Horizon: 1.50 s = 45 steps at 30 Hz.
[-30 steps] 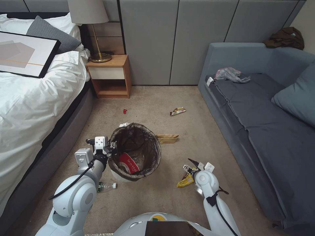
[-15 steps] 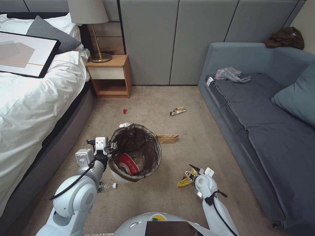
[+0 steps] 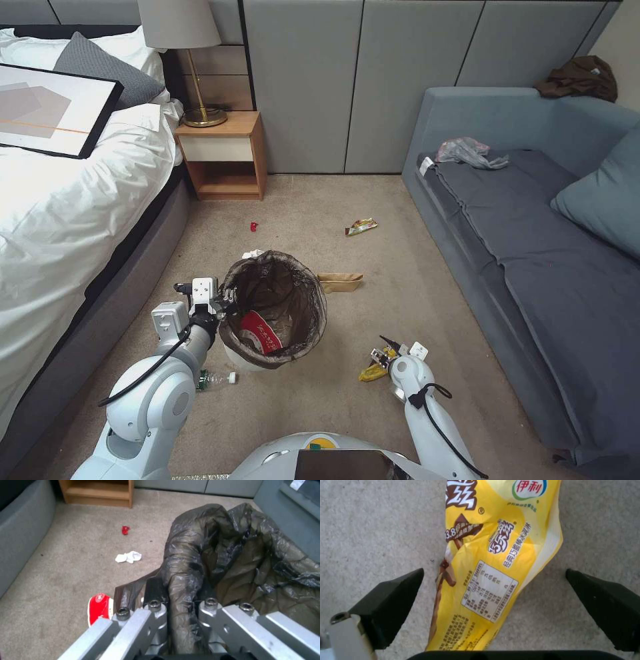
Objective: Pick up the trash bin, then pick up the garbage from the floor and place it into the trash bin.
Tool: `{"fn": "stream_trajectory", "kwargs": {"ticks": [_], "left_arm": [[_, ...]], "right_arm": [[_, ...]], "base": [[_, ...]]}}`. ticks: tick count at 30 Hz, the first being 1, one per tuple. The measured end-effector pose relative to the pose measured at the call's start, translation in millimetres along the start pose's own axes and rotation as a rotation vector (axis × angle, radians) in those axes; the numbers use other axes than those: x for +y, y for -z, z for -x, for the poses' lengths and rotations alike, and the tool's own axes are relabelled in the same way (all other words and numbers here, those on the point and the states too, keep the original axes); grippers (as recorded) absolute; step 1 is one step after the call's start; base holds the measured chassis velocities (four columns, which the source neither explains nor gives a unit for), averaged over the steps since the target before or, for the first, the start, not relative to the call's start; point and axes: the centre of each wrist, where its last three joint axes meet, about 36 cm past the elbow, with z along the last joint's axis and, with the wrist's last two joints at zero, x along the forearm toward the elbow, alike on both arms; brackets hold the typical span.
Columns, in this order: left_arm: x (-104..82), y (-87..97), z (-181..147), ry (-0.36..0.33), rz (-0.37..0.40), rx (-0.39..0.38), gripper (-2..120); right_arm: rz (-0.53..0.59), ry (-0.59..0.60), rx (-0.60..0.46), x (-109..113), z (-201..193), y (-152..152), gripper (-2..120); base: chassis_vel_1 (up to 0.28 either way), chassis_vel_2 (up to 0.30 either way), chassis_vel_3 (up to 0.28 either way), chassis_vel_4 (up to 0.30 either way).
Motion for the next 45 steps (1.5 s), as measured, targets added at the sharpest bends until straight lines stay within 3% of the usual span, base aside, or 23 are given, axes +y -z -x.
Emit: {"fn": "stream_trajectory", "kwargs": {"ticks": [9,15,19,23,29,30,37,44,45], "left_arm": [[0.8,-0.3,1.9,0.003,-0.001,0.000,6],[0.0,0.3,3.2,0.000,-0.001,-0.003,6],[0.1,0.4,3.2,0.000,0.000,-0.004,6],[0.3,0.2,3.5,0.001,0.001,-0.003,6],[0.0,0.2,3.5,0.000,-0.001,-0.002,6],[-0.1,0.2,3.5,0.000,-0.002,-0.003,6],[-0.3,0.4,3.8,0.000,-0.004,-0.004,6],[-0.8,0.1,4.4,-0.002,-0.007,-0.001,6],[-1.1,-0.1,4.4,-0.003,-0.007,0.002,6]], "right_arm": [[-0.011,-0.002,-0.015,-8.4,-9.3,-7.5,80],[-0.022,0.000,-0.024,-12.0,-20.3,-14.3,53],[-0.022,0.002,-0.025,-11.9,-22.3,-15.1,46],[-0.022,0.012,-0.033,-10.0,-31.4,-15.3,23],[-0.019,0.021,-0.039,-7.8,-36.8,-13.1,8],[-0.017,0.026,-0.041,-6.9,-39.1,-12.0,0],[-0.017,0.071,-0.090,0.2,-68.7,1.4,0],[-0.039,0.172,-0.198,9.0,-142.7,25.4,0],[-0.053,0.212,-0.237,11.5,-168.5,32.2,0]], "base": [[0.000,0.000,0.000,0.000],[0.000,0.000,0.000,0.000],[0.000,0.000,0.000,0.000],[0.000,0.000,0.000,0.000],[0.000,0.000,0.000,0.000],[0.000,0.000,0.000,0.000],[0.000,0.000,0.000,0.000],[0.000,0.000,0.000,0.000],[0.000,0.000,0.000,0.000]]}}
